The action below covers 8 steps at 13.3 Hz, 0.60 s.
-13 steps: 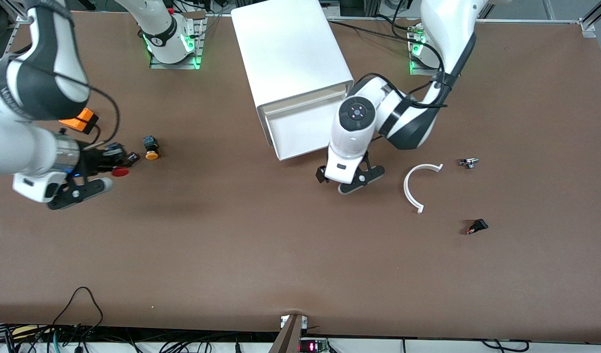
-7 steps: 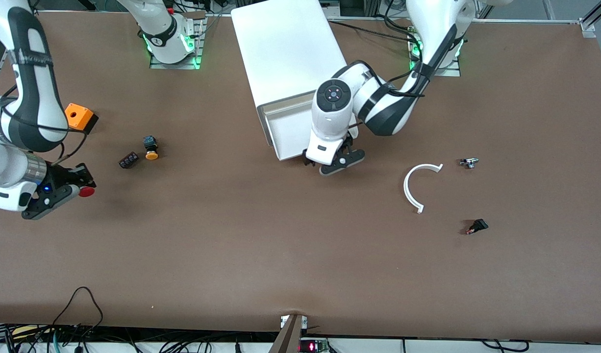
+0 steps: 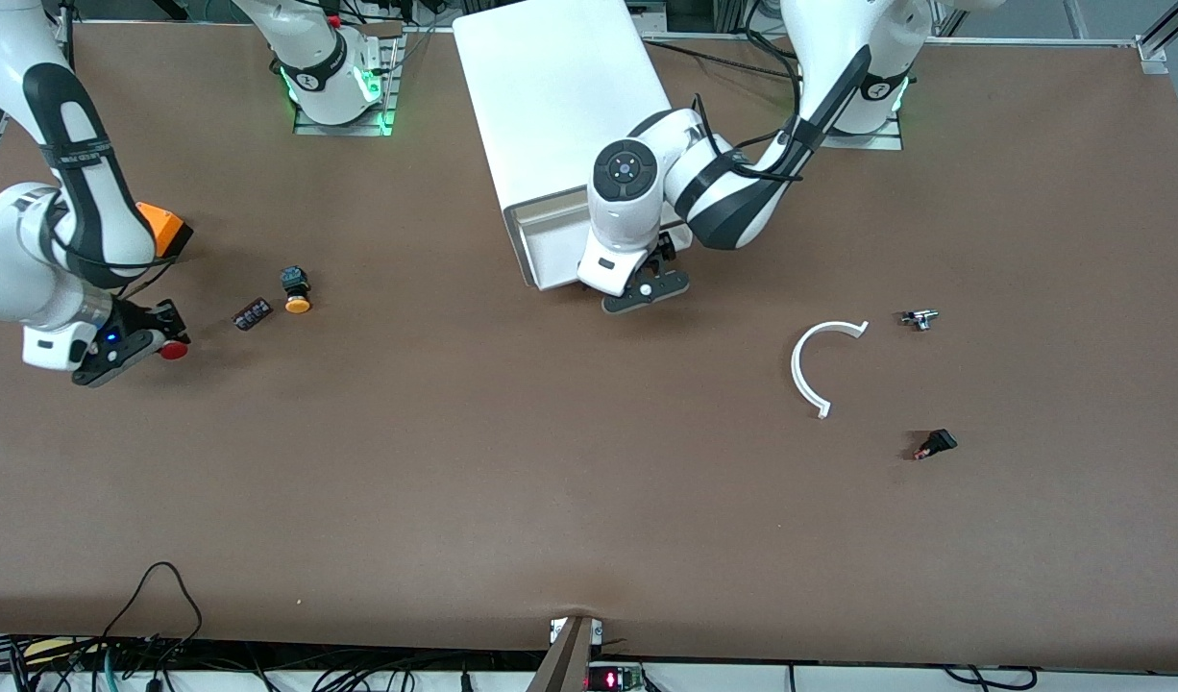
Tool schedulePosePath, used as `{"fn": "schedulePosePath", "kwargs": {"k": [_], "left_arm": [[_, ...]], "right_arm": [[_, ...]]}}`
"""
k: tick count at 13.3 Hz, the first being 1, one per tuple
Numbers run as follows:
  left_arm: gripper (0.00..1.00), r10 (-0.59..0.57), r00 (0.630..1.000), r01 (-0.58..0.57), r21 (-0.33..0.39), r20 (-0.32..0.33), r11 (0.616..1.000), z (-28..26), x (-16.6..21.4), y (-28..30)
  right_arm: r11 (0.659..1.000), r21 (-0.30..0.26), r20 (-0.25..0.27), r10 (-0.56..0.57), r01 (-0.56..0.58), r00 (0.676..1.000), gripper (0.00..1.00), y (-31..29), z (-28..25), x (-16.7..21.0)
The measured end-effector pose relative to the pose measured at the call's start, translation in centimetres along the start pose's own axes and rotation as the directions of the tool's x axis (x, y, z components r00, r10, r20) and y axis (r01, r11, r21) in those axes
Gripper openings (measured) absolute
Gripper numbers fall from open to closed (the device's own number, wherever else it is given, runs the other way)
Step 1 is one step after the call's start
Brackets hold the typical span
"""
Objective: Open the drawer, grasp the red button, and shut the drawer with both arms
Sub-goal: 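Set the red button down while the left gripper shuts the drawer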
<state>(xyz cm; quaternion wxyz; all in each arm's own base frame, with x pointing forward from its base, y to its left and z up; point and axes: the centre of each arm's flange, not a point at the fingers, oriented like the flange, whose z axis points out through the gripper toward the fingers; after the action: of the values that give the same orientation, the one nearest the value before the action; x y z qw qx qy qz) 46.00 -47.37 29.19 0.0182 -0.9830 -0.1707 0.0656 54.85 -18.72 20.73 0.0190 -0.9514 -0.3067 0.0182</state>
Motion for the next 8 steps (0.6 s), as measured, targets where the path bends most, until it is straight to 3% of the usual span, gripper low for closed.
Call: {"fn": "schedulePosePath", "kwargs": {"k": [2,3,8], "left_arm": [[1.0,0.051,0.998,-0.052,0.013,0.044,0.999,-0.1,-1.0,-0.1],[1.0,0.07,0.996,-0.072,0.017,0.062,0.997,-0.2,-1.4,-0.1],[1.0,0.119,0.983,-0.12,0.0,0.14,0.993,-0.5,-2.7,-0.1]], "right_arm": [[1.0,-0.006,-0.003,0.003,-0.003,1.0,0.33,-0.7,1.3,-0.7],[1.0,-0.005,-0.002,0.003,-0.003,1.0,0.38,-0.9,1.6,-0.9],[0.999,-0.044,-0.044,0.003,-0.004,0.999,0.86,-0.8,-1.5,0.7]]}}
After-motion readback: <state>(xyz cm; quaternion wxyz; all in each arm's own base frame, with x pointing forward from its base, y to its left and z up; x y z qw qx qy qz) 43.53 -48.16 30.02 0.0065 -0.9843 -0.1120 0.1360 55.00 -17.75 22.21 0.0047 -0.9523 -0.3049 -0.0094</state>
